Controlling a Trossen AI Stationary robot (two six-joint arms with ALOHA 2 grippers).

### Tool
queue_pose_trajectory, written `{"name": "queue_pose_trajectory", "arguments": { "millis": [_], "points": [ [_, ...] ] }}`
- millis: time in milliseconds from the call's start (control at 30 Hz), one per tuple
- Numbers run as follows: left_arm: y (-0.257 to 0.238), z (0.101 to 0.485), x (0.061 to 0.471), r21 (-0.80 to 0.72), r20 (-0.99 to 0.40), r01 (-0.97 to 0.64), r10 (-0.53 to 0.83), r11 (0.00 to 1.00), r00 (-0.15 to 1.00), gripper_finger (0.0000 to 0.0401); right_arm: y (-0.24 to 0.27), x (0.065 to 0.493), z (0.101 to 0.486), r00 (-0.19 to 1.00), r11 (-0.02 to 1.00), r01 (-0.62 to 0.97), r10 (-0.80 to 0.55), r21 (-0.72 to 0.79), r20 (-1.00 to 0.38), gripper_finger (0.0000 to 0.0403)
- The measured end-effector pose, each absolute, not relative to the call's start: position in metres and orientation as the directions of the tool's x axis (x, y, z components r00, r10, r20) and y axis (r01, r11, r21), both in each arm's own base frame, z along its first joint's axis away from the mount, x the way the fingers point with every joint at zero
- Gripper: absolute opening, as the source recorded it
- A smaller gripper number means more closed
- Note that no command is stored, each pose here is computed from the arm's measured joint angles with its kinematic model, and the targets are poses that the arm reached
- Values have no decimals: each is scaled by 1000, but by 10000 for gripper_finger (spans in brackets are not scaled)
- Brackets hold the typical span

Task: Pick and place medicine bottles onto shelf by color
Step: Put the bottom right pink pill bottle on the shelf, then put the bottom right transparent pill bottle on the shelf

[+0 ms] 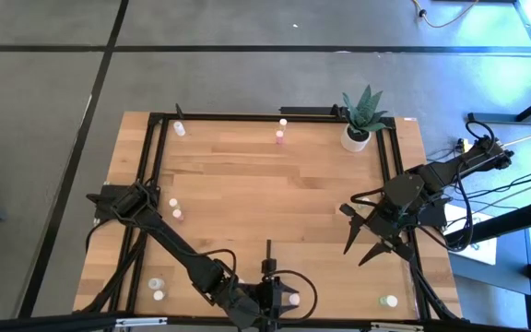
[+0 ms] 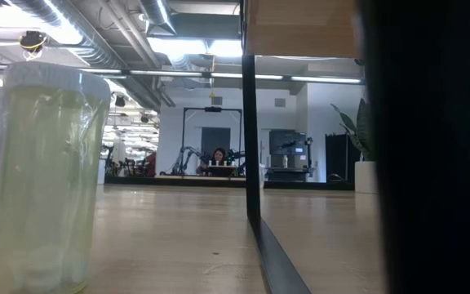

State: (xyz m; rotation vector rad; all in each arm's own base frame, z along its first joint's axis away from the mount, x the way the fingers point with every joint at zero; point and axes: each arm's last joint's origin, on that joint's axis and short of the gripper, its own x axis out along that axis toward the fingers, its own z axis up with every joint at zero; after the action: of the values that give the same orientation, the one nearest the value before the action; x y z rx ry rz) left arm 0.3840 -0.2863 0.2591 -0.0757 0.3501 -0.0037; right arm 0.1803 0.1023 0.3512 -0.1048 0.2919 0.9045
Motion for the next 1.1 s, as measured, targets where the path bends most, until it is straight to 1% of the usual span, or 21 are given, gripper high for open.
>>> {"name": "queue_pose_trajectory", "arguments": {
  "millis": [733,833,1100],
  "points": [
    [-289,261,384,-92,-321,-4,-26,996,947,154,102,180,351,582,616,-787,759,33,-293,194],
    [-289,261,384,-92,-322,-4,-26,996,946,170,102,180,351,582,616,-787,759,33,-293,194],
    [-288,261,384,-75,-319,-23,-2,997,948,233,102,180,351,582,616,-787,759,33,-293,194]
  ]
}}
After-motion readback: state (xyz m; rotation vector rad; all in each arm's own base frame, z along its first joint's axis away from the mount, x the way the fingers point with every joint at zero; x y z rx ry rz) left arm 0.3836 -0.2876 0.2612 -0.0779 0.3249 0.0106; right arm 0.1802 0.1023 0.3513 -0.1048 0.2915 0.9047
